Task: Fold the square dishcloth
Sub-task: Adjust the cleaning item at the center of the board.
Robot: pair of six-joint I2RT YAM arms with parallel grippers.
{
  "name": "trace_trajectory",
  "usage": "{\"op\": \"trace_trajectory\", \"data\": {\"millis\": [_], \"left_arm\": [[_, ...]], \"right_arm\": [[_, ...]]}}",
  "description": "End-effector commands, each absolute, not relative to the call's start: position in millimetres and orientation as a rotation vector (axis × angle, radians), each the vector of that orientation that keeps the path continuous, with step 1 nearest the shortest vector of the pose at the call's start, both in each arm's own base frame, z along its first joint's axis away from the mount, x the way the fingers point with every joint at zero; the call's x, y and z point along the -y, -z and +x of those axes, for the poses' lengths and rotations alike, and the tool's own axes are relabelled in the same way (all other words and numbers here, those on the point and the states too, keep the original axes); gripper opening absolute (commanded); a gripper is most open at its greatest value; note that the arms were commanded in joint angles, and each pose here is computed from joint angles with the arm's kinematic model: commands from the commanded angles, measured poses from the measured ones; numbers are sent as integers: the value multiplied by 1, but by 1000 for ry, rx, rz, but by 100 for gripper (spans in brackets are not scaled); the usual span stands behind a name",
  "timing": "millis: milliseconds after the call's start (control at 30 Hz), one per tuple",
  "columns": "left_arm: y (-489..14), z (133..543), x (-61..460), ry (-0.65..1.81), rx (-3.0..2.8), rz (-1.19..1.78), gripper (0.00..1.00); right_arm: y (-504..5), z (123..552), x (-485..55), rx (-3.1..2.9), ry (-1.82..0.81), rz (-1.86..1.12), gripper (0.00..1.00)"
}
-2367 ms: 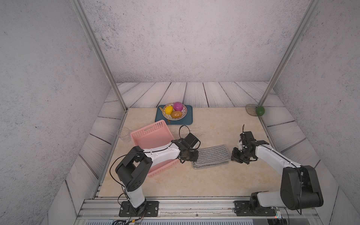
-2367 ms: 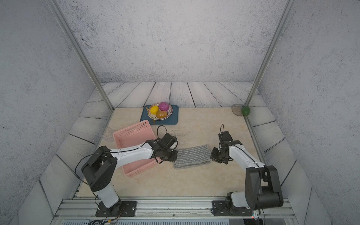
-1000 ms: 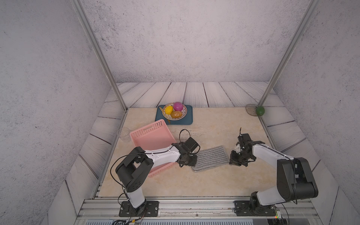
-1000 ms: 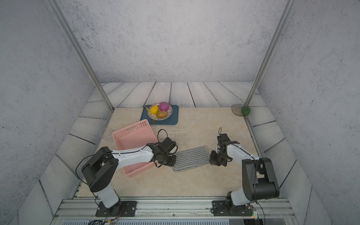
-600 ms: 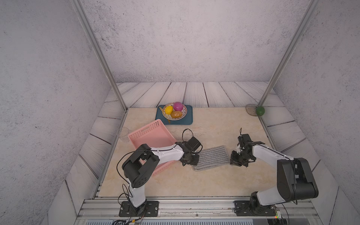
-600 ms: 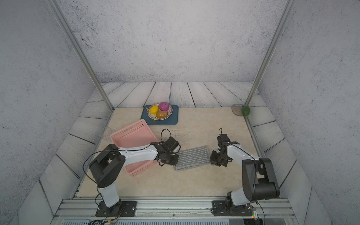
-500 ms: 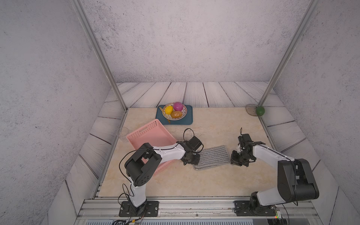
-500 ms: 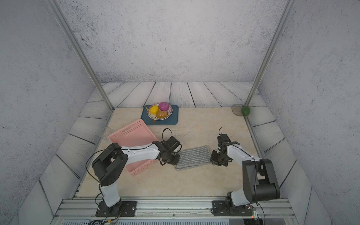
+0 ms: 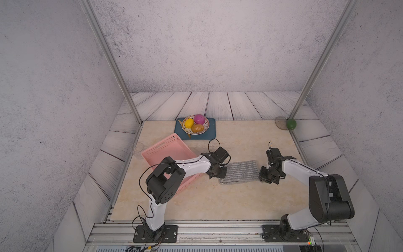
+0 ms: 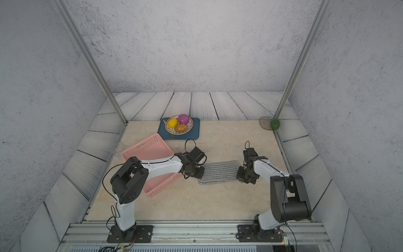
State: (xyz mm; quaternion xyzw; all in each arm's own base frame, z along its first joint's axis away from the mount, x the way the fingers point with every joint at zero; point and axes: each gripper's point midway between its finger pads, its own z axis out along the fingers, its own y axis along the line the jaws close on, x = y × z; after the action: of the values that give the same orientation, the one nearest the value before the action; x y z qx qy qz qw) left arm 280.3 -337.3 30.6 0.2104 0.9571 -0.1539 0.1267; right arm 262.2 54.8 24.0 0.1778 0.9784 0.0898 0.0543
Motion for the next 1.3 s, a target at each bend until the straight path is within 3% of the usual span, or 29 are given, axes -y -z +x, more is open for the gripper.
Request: {"op": "trace_trajectory", "data": {"millis": [0,433,700,833,900,1000,1100,1267], "left_arm": [[-52,271,331,473,-2769,629,0],[-57,242,323,576,-2807,587,0],[-28,221,328,605,-2871,588,0],[-14,213,323,565,-2907,584,19],[-9,211,318,539,-2919,575,33],[-3,210,312,498,-2929,571,44],[0,213,311,467,-2924,571,43],[-2,232,313,386,-2875,598,30]], "right_arm": [[-35,267,-52,-2950,-261,532,0],[-42,275,-53,-2938,-260,510,0],[-34,274,-54,-2952,-265,522,0],[-31,273,-53,-2963,-257,522,0],[-30,272,-53,-2968,-254,523,0],[-31,272,-53,-2967,-252,523,7],[-36,271,-51,-2955,-246,527,15],[-49,269,-47,-2925,-222,526,24]]}}
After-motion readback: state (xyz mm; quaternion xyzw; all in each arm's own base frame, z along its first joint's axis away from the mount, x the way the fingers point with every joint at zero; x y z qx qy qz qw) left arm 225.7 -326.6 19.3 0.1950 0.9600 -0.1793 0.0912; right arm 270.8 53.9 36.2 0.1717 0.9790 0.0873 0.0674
